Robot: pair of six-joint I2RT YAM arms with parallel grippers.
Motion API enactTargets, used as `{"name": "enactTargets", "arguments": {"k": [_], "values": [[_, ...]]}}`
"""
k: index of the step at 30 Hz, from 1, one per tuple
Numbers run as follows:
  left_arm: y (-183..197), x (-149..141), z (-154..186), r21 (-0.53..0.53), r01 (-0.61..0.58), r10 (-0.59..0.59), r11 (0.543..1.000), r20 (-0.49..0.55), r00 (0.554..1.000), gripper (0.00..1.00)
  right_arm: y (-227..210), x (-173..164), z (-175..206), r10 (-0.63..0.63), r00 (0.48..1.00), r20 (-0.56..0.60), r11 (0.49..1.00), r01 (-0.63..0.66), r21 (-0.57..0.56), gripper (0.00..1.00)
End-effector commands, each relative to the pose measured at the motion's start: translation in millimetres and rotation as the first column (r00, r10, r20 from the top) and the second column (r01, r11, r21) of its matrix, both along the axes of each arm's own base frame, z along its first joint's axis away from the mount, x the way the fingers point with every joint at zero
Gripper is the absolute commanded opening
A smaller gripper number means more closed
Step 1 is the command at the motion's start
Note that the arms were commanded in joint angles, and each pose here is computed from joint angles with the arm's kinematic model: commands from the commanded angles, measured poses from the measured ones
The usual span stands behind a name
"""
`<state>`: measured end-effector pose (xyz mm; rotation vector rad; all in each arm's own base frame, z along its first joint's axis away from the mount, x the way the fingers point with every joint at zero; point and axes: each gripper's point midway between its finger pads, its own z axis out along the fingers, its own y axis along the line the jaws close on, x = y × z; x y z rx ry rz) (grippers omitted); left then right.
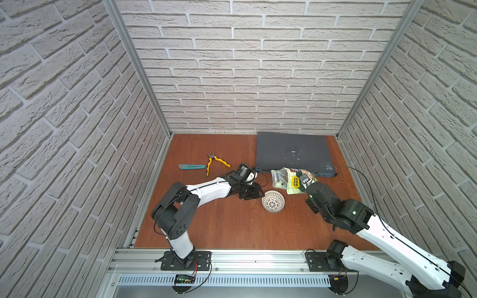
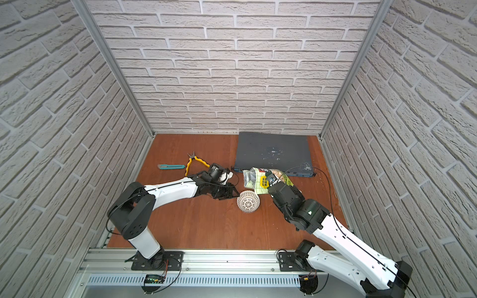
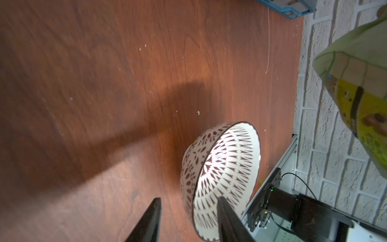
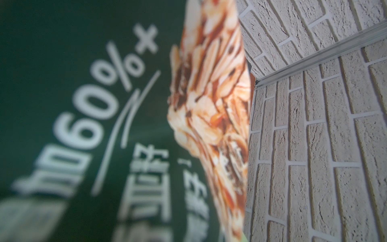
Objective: Pour the oats into the breakfast bowl
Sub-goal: Move the bowl to the center of the board.
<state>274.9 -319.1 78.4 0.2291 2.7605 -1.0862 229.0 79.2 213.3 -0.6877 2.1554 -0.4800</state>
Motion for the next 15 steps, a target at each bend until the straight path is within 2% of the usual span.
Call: {"name": "enactTargets", "arguments": {"k": [1, 4, 7, 15], "values": [[-7.0, -4.1, -4.3, 0.016, 0.06, -0.059, 0.998, -0.004, 0.998, 0.39, 0.0, 19.5, 39.8, -0.091, 0.981, 0.172, 0.992, 0.074, 0.099, 0.04], [-8.7, -7.4, -13.2, 0.07, 0.092, -0.092, 0.993, -0.014, 0.996, 0.34, 0.5, 19.9, 39.0, -0.091, 0.981, 0.171, 0.992, 0.075, 0.098, 0.03], [-11.4, -8.3, -16.3, 0.084, 0.103, -0.102, 0.991, -0.015, 0.995, 0.24, 2.0, 20.7, 38.6, -0.084, 0.982, 0.168, 0.993, 0.069, 0.094, 0.04], [10.1, -7.3, -4.0, 0.138, 0.051, -0.055, 0.989, 0.028, 0.998, 0.01, 6.6, 24.1, 33.0, -0.07, 0.986, 0.151, 0.996, 0.06, 0.069, 0.04]]}}
